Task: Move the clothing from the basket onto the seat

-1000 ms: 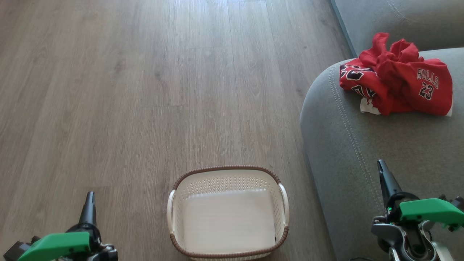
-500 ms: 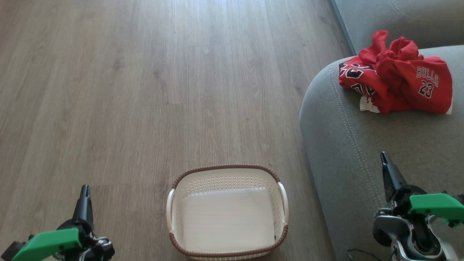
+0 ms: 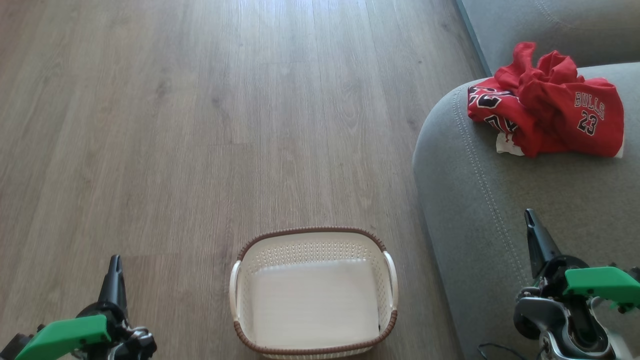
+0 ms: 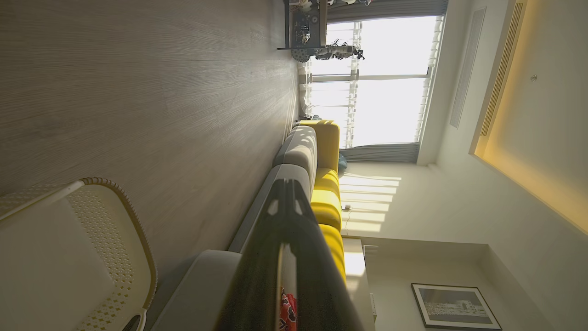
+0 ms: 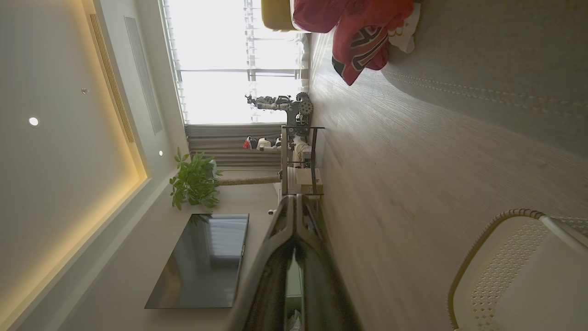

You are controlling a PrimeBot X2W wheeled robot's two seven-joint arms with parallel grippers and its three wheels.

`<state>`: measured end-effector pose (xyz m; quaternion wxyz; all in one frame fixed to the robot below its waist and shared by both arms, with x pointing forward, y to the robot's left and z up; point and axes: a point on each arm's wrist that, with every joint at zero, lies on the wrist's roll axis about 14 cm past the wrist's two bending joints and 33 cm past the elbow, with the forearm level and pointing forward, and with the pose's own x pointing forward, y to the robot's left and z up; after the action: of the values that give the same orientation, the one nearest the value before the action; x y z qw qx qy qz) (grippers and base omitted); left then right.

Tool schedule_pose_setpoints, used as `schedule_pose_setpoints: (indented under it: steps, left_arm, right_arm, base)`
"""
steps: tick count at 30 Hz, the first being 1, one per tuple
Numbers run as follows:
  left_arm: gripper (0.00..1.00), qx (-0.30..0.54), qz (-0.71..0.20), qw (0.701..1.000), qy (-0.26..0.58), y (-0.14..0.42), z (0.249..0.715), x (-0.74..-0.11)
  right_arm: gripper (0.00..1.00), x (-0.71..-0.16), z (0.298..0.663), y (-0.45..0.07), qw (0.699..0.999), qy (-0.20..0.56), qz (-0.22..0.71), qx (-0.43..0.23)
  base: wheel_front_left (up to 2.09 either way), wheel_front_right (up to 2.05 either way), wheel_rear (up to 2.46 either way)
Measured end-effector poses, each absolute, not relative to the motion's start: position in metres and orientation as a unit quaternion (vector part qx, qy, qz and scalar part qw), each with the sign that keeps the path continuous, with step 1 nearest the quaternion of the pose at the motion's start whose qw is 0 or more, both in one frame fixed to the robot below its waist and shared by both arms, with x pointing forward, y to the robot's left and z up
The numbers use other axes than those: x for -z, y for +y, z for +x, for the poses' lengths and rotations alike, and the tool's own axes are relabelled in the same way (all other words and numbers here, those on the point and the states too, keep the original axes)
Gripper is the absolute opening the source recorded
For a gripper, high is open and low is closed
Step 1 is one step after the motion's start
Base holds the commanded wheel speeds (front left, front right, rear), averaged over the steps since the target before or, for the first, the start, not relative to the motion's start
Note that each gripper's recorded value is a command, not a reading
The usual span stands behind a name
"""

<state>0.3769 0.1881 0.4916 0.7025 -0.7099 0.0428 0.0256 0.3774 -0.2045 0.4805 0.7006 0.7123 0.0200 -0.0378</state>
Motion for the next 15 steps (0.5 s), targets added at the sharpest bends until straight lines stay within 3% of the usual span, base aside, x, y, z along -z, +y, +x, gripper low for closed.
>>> schedule_pose_setpoints:
  steps: [15]
  left_arm:
    - [0.0, -0.026, -0.71, 0.702, 0.042, 0.1885, 0.3769, -0.4917]
  right_arm:
    - [0.0, -0.4808, 0.3776, -0.2046, 0.7, 0.019, 0.713, 0.038]
  base:
    - [0.0, 0.0, 0.0]
